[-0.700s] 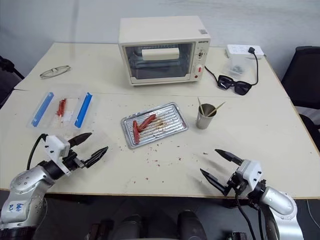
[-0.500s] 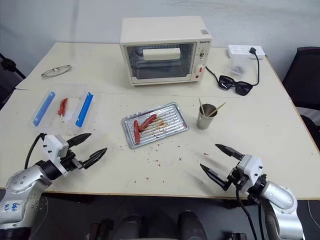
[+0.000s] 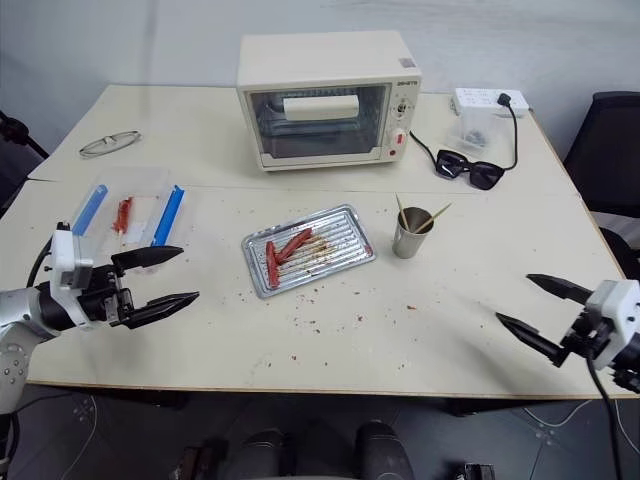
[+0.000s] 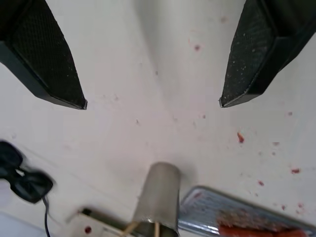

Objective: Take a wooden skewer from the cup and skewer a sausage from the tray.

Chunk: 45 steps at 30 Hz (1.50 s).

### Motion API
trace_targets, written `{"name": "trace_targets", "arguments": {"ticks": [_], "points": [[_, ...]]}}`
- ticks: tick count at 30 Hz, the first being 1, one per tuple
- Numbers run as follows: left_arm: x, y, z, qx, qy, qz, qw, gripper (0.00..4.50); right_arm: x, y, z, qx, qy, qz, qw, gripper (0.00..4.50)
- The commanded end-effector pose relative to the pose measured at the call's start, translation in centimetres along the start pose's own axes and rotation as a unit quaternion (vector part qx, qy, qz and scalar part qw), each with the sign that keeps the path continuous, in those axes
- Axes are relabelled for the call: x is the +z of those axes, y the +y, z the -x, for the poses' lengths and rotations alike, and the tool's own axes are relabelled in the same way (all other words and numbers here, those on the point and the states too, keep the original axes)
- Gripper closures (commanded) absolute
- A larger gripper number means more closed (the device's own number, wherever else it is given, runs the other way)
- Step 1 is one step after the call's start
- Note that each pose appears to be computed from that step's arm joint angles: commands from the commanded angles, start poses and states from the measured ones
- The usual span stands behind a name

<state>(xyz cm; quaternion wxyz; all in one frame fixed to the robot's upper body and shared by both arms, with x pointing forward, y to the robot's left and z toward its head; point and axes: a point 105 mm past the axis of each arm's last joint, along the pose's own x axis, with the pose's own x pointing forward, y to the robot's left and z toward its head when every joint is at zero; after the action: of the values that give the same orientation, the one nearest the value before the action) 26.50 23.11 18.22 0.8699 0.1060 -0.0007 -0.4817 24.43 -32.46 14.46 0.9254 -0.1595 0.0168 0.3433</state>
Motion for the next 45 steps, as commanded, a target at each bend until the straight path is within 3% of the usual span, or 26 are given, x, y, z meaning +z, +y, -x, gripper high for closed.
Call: {"name": "trace_targets", "arguments": {"ticks": [1,7,16,24,28,38,45], "points": [[0.8,0.0,-0.3,-0.001,-0.021,-0.016,1.000,0.02,2.4,-1.6,-0.9,0.022,-0.034,0.003,0.999,0.00],[0.0,-0.7,-1.5,-0.001,-0.033,-0.004,0.999,0.02,6.7,-3.7,-6.6,0.107,-0.045,-0.001,0.993,0.00],[0.2,-1.3,-2.4,-0.003,-0.042,-0.002,0.999,0.02,9.1,-5.6,-13.3,0.164,0.023,0.005,0.986,0.00],[0.0,-2.1,-2.6,0.005,-0.044,0.003,0.999,0.02,9.6,-4.4,-16.3,0.209,0.047,0.019,0.977,0.00],[-0.2,-2.2,-2.3,0.012,-0.041,0.005,0.999,0.00,10.3,-4.2,-16.8,0.217,0.036,0.020,0.975,0.92],[-0.5,-2.3,-2.7,0.015,-0.043,0.007,0.999,0.00,11.2,-4.3,-17.1,0.212,0.026,0.028,0.977,4.42],[-0.5,-2.1,-2.8,0.015,-0.046,0.004,0.999,0.00,12.3,-4.6,-16.7,0.219,0.017,0.034,0.975,4.47]]}}
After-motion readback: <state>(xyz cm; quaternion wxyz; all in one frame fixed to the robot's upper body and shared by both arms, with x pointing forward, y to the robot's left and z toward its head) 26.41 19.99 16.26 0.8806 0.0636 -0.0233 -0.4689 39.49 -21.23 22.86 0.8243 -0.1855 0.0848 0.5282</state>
